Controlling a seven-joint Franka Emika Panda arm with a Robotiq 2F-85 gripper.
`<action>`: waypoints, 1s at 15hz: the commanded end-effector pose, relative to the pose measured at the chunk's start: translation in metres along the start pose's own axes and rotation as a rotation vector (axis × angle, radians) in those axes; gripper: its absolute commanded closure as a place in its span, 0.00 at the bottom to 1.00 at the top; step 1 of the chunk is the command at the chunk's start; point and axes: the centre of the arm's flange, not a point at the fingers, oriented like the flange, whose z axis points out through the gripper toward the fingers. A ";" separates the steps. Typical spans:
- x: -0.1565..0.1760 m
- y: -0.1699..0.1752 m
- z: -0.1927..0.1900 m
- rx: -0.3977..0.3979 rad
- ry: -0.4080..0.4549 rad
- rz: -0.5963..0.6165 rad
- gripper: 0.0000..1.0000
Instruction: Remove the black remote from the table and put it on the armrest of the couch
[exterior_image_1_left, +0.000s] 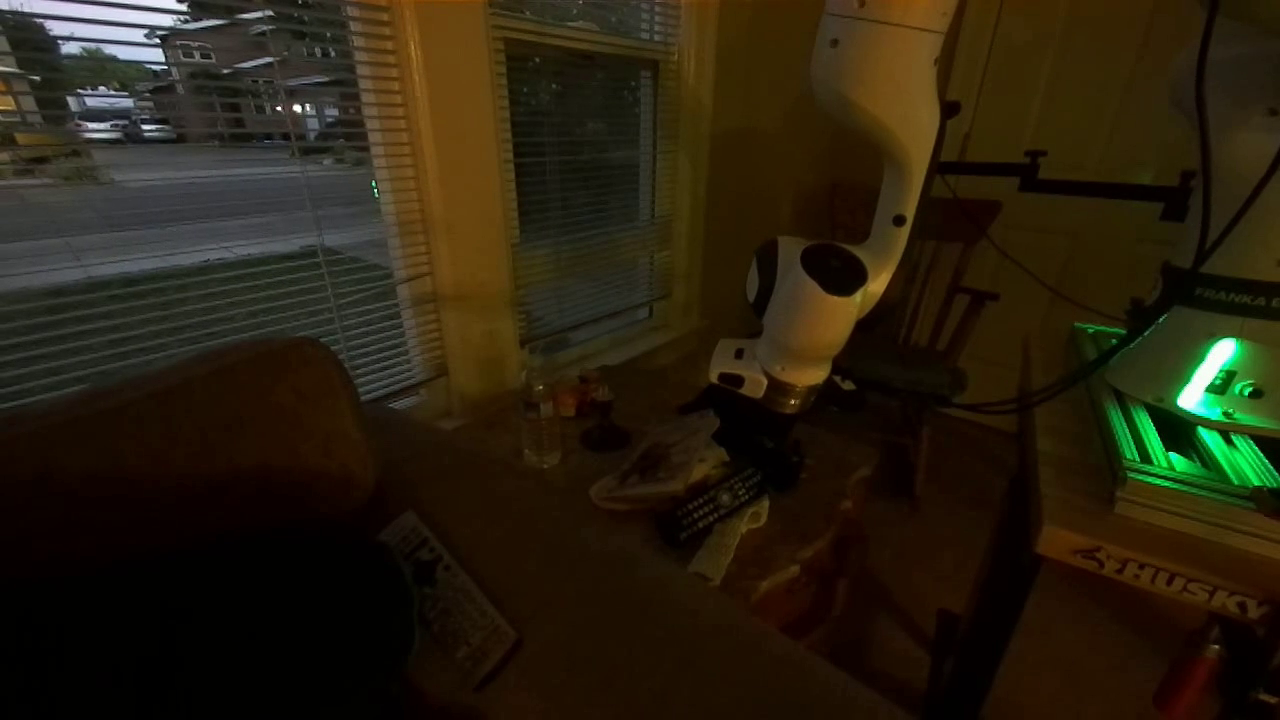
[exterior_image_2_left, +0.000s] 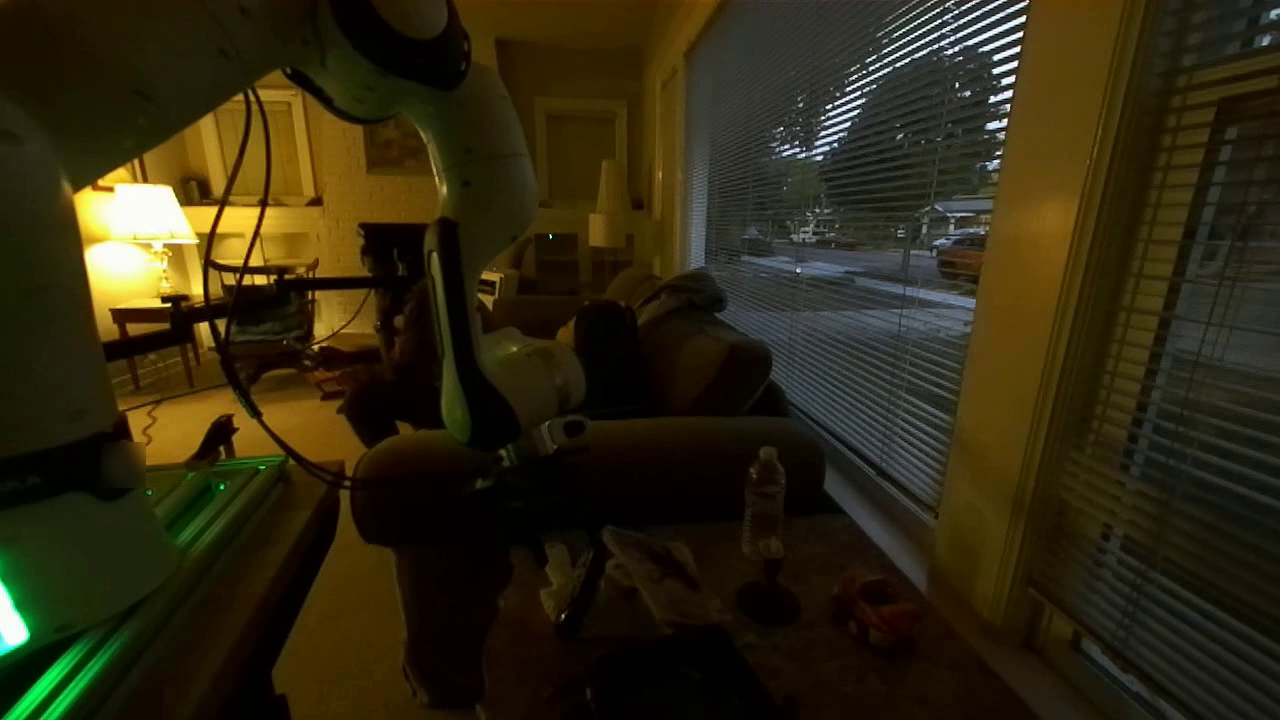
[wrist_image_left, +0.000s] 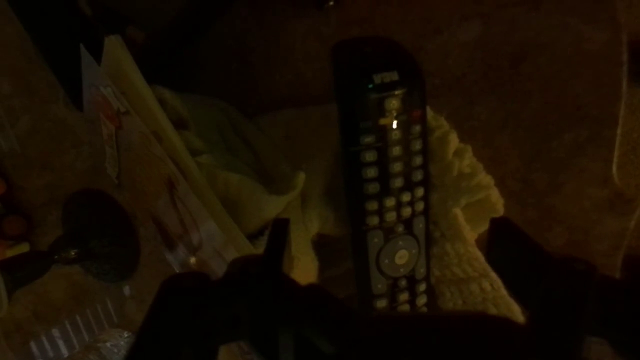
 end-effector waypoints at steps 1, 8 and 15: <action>0.004 -0.012 0.009 -0.037 0.002 0.000 0.00; 0.014 -0.021 0.023 -0.098 0.022 0.030 0.00; 0.004 -0.034 0.048 -0.096 0.024 0.016 0.00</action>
